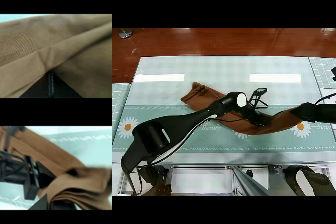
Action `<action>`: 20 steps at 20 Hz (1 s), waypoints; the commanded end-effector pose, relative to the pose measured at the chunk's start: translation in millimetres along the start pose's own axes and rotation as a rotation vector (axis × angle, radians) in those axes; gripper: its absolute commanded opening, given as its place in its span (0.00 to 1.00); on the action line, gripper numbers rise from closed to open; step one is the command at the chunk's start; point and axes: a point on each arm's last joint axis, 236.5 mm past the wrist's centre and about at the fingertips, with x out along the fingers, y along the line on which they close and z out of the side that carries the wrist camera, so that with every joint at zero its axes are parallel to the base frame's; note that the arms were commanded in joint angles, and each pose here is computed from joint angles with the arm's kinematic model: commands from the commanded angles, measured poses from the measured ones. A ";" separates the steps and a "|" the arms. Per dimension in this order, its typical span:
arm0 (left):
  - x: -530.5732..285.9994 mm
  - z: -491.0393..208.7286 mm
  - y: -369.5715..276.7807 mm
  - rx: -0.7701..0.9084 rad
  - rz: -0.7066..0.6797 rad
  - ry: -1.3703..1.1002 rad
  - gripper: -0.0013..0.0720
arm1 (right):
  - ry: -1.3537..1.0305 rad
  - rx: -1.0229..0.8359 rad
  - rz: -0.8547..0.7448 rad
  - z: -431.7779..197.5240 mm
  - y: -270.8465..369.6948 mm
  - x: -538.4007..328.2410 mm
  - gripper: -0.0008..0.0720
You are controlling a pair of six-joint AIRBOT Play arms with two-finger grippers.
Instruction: Fold the shirts.
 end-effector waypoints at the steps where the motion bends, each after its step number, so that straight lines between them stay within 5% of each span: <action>1: -37.5 13.1 8.7 0.014 -0.007 0.016 0.05 | -0.035 -0.027 0.059 7.8 20.8 -3.7 0.04; 6: -230.5 44.3 114.9 -0.094 0.186 -0.146 0.05 | 0.020 -0.120 0.159 27.1 87.3 21.1 0.04; 12: -444.7 -70.7 192.6 -0.368 0.475 -0.627 0.05 | 0.166 -0.285 0.269 67.5 199.0 111.3 0.04; 15: -449.2 -139.1 180.4 -0.442 0.510 -0.762 0.05 | 0.228 -0.324 0.305 79.2 250.6 172.4 0.04; 20: -385.9 -186.4 157.5 -0.501 0.378 -0.826 0.05 | 0.291 -0.303 0.391 68.6 312.0 268.0 0.04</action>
